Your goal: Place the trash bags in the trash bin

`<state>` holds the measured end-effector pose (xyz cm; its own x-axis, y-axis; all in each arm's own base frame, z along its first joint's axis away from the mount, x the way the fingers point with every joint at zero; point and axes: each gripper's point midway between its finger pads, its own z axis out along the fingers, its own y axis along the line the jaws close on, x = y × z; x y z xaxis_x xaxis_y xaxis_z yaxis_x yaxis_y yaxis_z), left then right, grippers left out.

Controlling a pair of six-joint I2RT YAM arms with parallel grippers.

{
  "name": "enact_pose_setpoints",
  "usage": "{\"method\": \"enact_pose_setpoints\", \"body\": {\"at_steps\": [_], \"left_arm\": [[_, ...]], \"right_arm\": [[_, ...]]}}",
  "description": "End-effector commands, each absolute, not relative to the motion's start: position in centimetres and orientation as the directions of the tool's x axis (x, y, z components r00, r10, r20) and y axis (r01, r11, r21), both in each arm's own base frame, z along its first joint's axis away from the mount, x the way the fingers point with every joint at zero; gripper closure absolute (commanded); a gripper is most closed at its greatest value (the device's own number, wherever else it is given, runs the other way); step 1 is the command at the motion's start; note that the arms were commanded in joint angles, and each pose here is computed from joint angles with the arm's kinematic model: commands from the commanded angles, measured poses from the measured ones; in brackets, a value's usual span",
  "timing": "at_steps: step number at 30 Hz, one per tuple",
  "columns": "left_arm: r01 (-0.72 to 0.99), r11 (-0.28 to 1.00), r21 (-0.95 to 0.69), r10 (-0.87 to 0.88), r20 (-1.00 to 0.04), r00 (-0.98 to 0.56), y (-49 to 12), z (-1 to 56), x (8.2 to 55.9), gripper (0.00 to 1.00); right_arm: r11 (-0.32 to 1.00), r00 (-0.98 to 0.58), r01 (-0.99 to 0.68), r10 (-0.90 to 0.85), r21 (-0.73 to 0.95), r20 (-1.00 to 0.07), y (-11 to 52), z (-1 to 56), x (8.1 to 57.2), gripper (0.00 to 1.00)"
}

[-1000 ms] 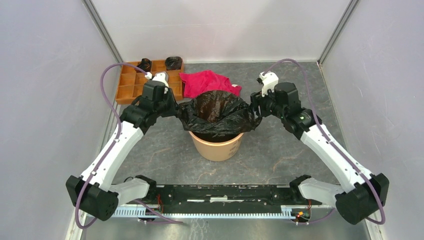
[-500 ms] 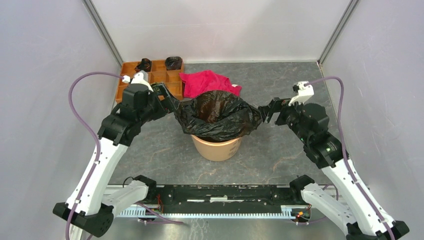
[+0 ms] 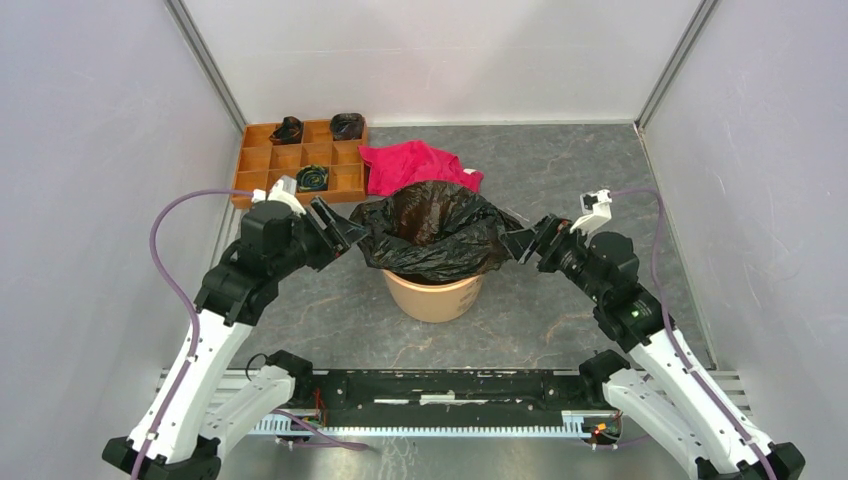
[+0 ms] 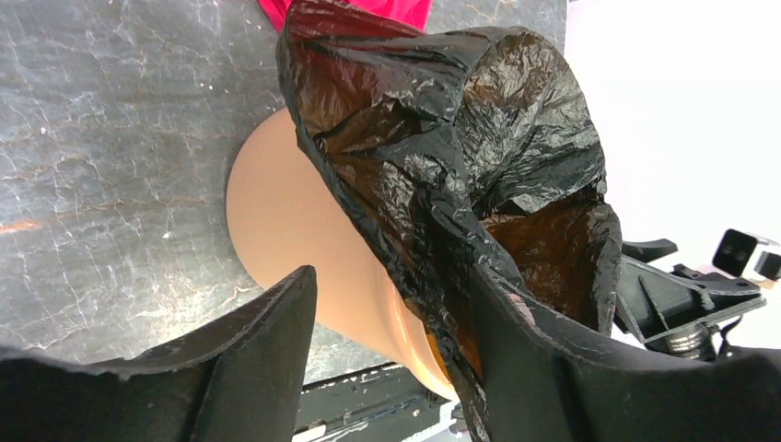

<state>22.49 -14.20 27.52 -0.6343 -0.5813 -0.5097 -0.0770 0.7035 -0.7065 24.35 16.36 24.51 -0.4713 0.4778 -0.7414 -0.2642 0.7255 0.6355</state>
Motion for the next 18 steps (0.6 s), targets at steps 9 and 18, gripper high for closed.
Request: {"method": "enact_pose_setpoints", "body": {"at_steps": [9,18], "left_arm": [[-0.048,0.638,-0.769,-0.604,-0.461,-0.650,-15.1,27.0,21.4,0.68],[-0.039,0.627,-0.778,-0.575,-0.429,-0.697,-15.6,25.4,19.9,0.93]], "right_arm": [[0.599,-0.503,-0.345,0.532,0.723,-0.681,18.6,25.2,23.8,0.38],[0.583,-0.528,-0.432,0.455,0.688,-0.717,19.6,25.5,22.6,0.78]]}}
